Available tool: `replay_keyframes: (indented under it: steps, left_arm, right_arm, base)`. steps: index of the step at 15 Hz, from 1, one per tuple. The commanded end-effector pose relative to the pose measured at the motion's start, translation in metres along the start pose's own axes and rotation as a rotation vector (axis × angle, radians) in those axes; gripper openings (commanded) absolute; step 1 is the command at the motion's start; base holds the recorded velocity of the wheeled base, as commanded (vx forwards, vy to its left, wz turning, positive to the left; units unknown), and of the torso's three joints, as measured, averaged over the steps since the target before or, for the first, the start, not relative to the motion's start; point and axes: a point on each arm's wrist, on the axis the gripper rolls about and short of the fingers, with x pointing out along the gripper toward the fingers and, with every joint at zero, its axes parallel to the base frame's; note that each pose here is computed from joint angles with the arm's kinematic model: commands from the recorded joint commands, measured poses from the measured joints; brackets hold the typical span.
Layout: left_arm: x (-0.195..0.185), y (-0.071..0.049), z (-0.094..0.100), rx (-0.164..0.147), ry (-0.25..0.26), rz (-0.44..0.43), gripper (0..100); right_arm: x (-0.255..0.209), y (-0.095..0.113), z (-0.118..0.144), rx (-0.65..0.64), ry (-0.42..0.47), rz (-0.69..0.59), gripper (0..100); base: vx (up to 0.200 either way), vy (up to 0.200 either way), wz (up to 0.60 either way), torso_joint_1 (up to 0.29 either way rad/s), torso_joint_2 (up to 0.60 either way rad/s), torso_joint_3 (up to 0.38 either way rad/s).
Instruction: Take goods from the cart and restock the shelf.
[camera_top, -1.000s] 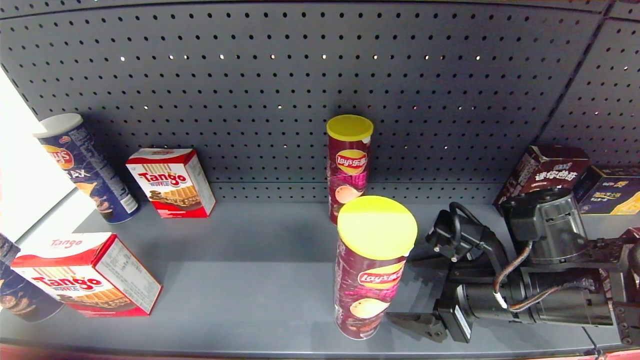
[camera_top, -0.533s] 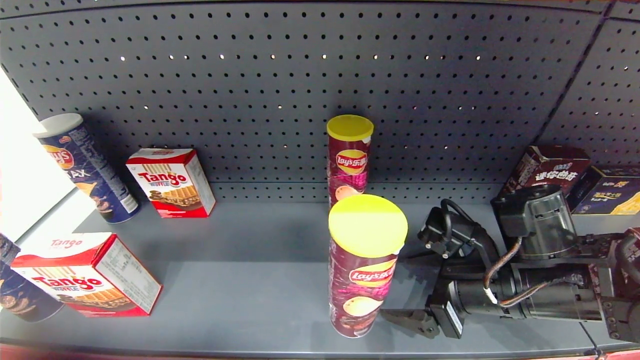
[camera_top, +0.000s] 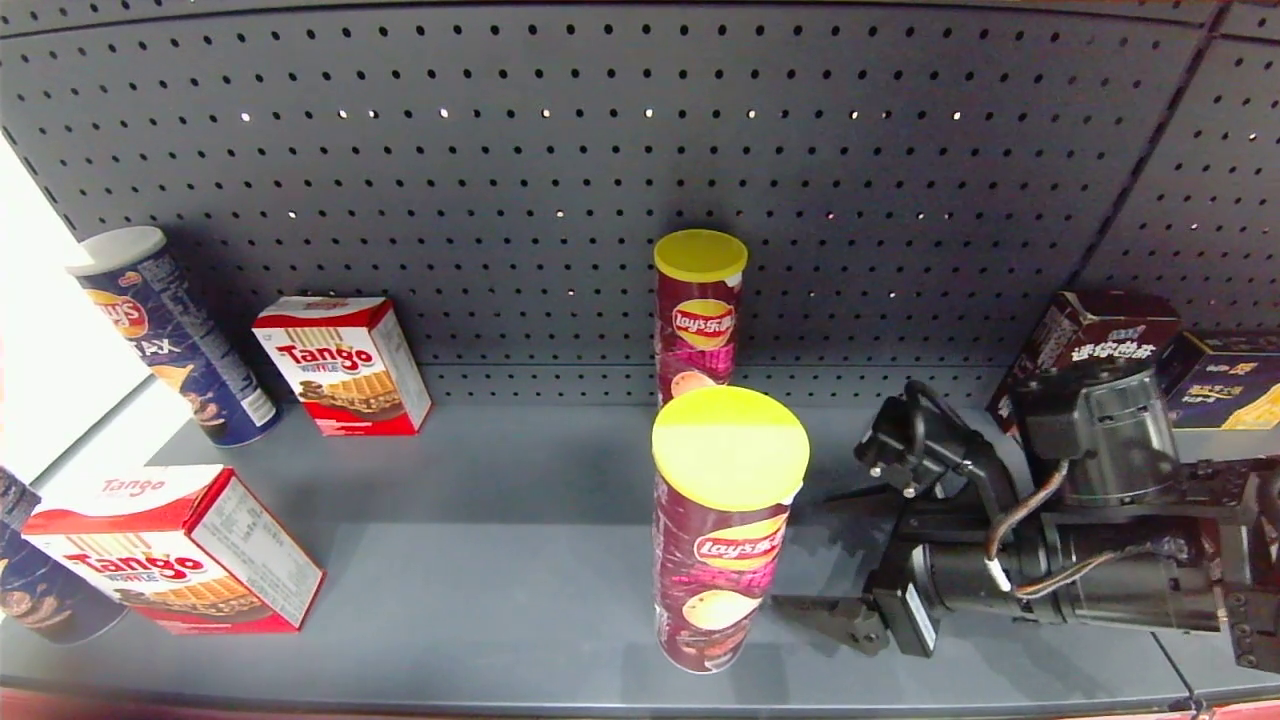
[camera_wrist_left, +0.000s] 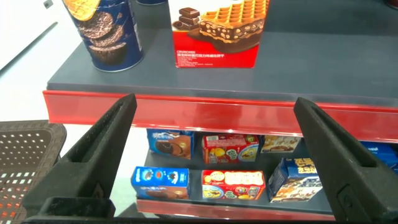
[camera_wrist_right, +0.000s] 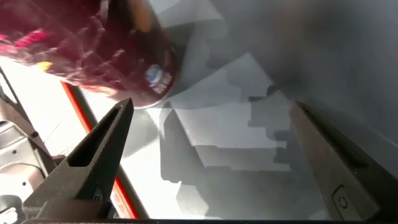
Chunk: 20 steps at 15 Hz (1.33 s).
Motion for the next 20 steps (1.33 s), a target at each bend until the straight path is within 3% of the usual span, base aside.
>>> replay_keyframes:
  steps: [1,4,5,7,10,12,15,19,20]
  left_arm:
    - [0.0,0.0,0.0,-0.001,0.001,0.001,100]
    - [0.0,0.0,0.0,0.001,0.001,0.001,100]
    - [0.0,0.0,0.0,0.001,0.001,0.001,100]
    - [0.0,0.0,0.0,0.004,0.003,-0.002,100]
    - [0.0,0.0,0.0,0.004,0.003,-0.003,100]
    - [0.0,0.0,0.0,0.004,0.003,-0.002,100]
    - [0.0,0.0,0.0,0.004,0.003,-0.002,100]
    - [0.0,0.0,0.0,0.004,0.001,0.0,100]
    - [0.0,0.0,0.0,0.004,0.001,0.0,100]
  right_arm:
    - [-0.026,-0.011,0.007,0.011,-0.068,-0.073,100]
    - [-0.1,-0.039,0.013,0.064,-0.224,-0.325,100]
    - [-0.1,-0.039,0.013,0.064,-0.224,-0.325,100]
    - [-0.161,-0.037,0.014,0.053,-0.346,-0.522,100]
    - [-0.199,-0.001,-0.014,0.065,-0.407,-0.688,100]
    - [-0.213,0.032,-0.055,0.114,-0.434,-0.777,100]
    - [-0.219,0.065,-0.106,0.184,-0.474,-0.957,100]
    - [-0.206,0.102,-0.166,0.228,-0.427,-1.043,100]
    - [-0.197,0.101,-0.18,0.257,-0.389,-1.033,100]
  base:
    - [0.0,0.0,0.0,0.0,0.0,0.0]
    - [0.0,0.0,0.0,0.0,0.0,0.0]
    - [0.0,0.0,0.0,0.0,0.0,0.0]
    - [0.0,0.0,0.0,0.0,0.0,0.0]
    - [0.0,0.0,0.0,0.0,0.0,0.0]
    - [0.0,0.0,0.0,0.0,0.0,0.0]
    - [0.0,0.0,0.0,0.0,0.0,0.0]
    - [0.0,0.0,0.0,0.0,0.0,0.0]
    - [0.0,0.0,0.0,0.0,0.0,0.0]
